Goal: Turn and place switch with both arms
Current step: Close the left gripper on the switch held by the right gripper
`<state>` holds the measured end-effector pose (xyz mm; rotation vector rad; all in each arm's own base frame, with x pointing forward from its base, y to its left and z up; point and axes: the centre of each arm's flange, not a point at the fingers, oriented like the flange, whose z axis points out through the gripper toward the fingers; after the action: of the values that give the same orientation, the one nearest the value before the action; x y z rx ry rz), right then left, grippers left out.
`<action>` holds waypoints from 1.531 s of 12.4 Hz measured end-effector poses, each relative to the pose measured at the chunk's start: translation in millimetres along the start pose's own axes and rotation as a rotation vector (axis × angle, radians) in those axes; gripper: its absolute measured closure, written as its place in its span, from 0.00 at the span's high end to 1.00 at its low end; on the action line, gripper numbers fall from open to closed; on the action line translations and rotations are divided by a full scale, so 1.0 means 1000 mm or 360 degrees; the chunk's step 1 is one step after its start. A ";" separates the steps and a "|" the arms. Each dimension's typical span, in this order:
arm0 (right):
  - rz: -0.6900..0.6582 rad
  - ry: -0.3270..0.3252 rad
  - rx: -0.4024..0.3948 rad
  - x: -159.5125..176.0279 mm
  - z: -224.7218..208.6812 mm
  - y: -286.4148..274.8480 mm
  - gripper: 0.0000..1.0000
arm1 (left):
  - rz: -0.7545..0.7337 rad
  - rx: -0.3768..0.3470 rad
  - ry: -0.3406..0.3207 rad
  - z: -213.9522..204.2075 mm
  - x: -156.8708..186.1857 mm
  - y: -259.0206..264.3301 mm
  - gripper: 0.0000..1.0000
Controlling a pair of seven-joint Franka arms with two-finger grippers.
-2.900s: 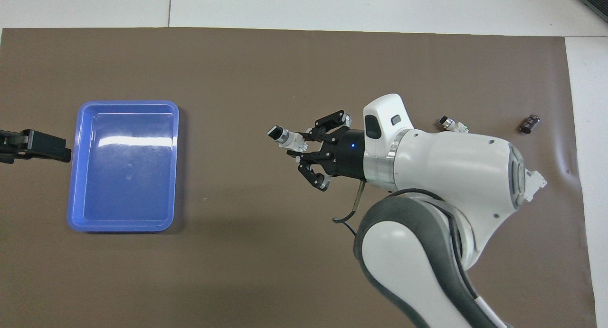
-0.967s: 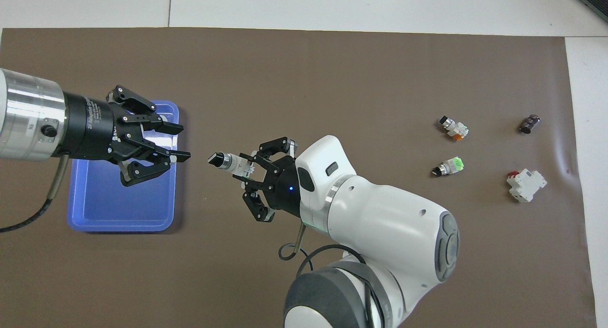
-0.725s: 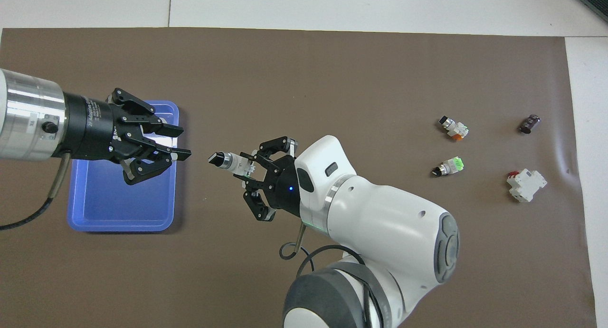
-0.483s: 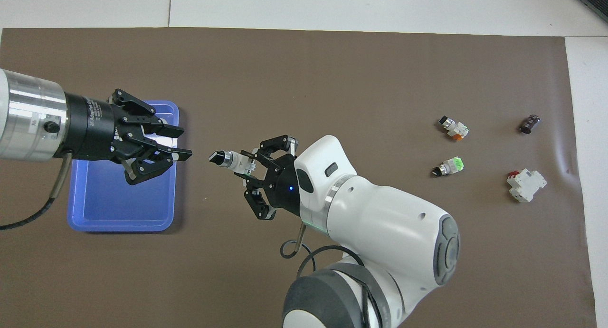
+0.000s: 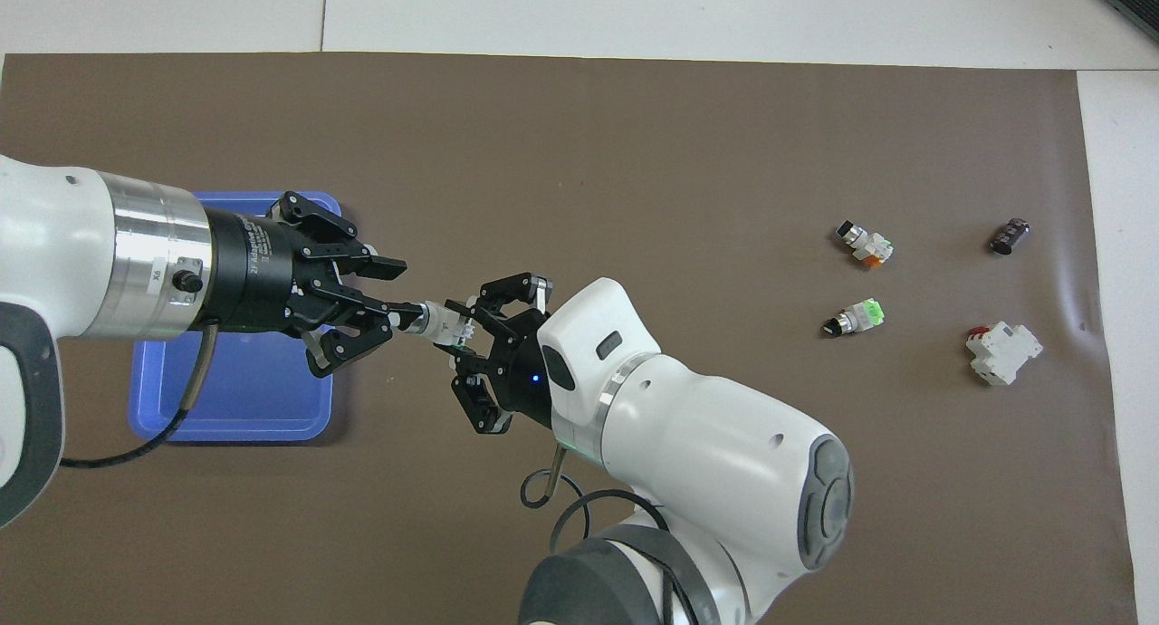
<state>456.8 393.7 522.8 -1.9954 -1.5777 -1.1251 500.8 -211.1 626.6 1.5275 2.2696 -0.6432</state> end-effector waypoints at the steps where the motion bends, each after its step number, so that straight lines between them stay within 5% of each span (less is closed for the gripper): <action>1: -0.0002 0.0001 0.0000 0.001 0.000 -0.001 0.33 | 0.0001 0.0004 0.0004 0.001 0.001 0.000 0.44; 8: -0.0004 0.0005 -0.0010 0.001 0.000 -0.001 0.33 | 0.0078 0.0139 0.0081 -0.016 0.017 -0.002 0.44; 19: -0.0004 0.0007 -0.0015 0.002 -0.001 0.000 0.33 | 0.0134 0.0127 0.0073 -0.012 0.017 -0.001 0.44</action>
<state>456.5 394.3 524.3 -1.9958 -1.5765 -1.1389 493.9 -191.9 628.1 1.6815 2.2238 -0.6896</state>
